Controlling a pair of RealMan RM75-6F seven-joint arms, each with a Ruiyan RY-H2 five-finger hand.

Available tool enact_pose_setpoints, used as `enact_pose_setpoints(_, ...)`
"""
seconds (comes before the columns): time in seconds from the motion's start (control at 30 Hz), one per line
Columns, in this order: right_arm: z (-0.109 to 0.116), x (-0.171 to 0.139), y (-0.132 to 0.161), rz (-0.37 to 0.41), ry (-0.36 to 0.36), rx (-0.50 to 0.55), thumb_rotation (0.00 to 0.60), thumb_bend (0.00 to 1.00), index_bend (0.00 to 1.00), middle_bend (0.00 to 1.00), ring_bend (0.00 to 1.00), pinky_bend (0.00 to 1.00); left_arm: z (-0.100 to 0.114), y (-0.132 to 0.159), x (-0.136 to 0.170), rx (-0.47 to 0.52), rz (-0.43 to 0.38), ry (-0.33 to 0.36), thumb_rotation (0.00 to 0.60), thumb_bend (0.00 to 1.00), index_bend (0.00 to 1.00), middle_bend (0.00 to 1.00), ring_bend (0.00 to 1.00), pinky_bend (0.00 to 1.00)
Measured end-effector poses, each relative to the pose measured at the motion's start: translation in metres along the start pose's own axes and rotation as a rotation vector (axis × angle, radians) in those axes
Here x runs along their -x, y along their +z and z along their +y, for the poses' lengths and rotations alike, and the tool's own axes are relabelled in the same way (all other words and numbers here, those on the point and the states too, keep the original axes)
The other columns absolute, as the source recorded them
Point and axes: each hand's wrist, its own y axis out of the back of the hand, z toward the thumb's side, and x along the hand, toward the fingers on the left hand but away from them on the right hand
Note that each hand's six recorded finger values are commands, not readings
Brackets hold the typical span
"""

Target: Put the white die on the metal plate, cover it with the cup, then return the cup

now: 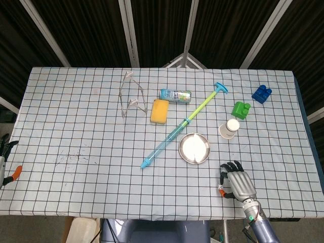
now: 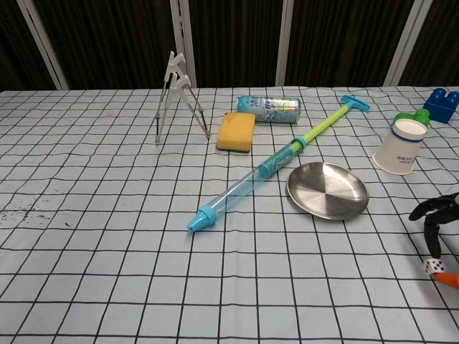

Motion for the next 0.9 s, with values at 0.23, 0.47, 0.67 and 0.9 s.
enact_pose_setpoints(0.23,0.035,0.014,0.017,0.042,-0.063,-0.049,0.6,0.35,0.62,0.23,0.14,0.0,0.003,-0.002,0.001,0.009,0.004,0.007,0.6,0.46,0.16,0.0,0.0,0.04)
enact_pose_setpoints(0.47,0.05,0.039,0.043,0.107,-0.054,-0.07,0.6,0.35,0.62,0.23,0.14,0.0,0.003,-0.003,0.001,0.009,0.006,0.006,0.6,0.46,0.16,0.0,0.0,0.04)
enact_pose_setpoints(0.67,0.048,0.067,0.063,0.146,-0.006,-0.082,0.6,0.35,0.62,0.23,0.14,0.0,0.004,-0.005,0.0,0.011,0.01,0.009,0.6,0.46,0.16,0.0,0.0,0.04)
enact_pose_setpoints(0.9,0.041,0.098,0.079,0.164,0.028,-0.097,0.6,0.35,0.62,0.23,0.14,0.0,0.005,-0.006,0.0,0.012,0.014,0.012,0.6,0.46,0.16,0.0,0.0,0.04)
